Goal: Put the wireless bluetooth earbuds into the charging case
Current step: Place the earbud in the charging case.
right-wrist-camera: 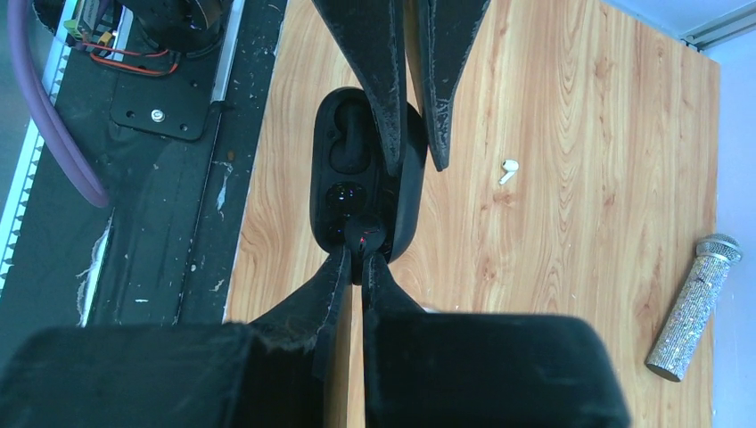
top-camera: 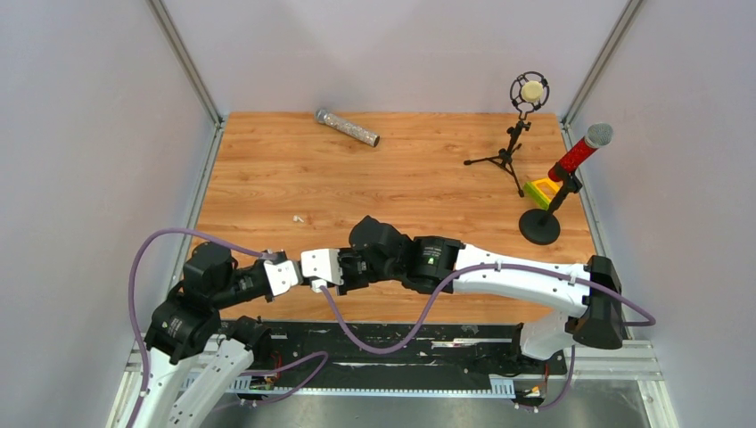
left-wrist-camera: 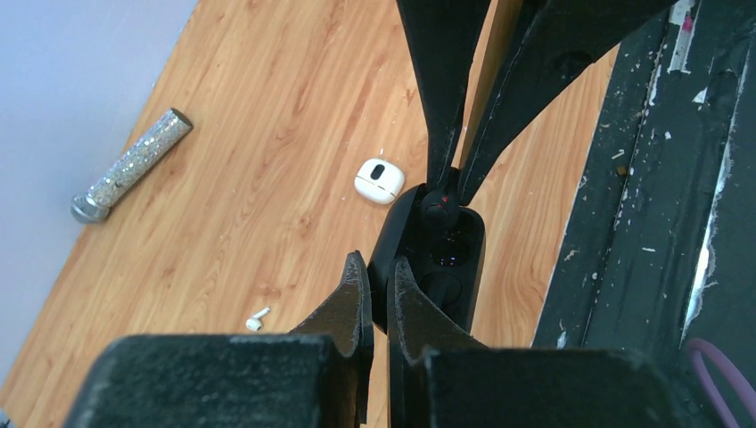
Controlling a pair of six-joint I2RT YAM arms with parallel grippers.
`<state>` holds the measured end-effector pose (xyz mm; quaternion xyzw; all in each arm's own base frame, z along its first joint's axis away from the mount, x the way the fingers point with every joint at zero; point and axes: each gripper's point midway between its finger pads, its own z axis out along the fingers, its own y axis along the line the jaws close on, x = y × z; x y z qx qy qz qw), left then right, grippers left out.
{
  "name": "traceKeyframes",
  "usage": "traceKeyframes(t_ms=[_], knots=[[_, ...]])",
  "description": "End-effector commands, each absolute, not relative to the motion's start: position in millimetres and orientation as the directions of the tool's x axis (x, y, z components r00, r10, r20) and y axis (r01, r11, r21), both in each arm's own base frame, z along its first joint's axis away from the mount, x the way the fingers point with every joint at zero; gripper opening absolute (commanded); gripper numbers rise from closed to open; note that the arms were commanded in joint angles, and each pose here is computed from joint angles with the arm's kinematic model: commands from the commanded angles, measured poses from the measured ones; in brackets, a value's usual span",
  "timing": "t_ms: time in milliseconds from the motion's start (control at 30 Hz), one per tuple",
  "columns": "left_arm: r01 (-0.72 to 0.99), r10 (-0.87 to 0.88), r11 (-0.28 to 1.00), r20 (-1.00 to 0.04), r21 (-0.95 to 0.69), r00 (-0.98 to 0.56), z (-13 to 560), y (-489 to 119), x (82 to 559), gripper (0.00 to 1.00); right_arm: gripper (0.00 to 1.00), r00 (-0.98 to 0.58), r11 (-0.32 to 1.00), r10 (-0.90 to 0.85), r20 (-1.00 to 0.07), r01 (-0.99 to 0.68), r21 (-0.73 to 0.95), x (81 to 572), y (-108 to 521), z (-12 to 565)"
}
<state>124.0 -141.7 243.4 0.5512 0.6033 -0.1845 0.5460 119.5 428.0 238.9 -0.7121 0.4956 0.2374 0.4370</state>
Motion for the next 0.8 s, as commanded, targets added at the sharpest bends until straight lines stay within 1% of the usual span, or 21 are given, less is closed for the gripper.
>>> traceKeyframes(t_ms=[0, 367, 600, 767], knots=[[0.850, 0.423, 0.330, -0.869, 0.412, 0.256, 266.4, -146.7, 127.3, 0.00, 0.00, 0.429, -0.136, -0.462, -0.777, -0.899, -0.415, 118.1, 436.9, 258.3], [0.835, 0.423, 0.352, -0.868, 0.423, 0.262, 270.4, -146.5, 134.3, 0.00, 0.00, 0.419, -0.211, -0.476, -0.773, -0.908, -0.362, 105.1, 437.2, 247.3], [0.833, 0.428, 0.346, -0.862, 0.433, 0.270, 269.6, -146.5, 134.9, 0.00, 0.00, 0.417, -0.211, -0.474, -0.775, -0.909, -0.360, 105.9, 441.8, 249.7], [0.829, 0.425, 0.355, -0.865, 0.431, 0.268, 269.7, -146.7, 137.2, 0.00, 0.00, 0.421, -0.220, -0.490, -0.763, -0.907, -0.359, 107.3, 444.9, 240.8]])
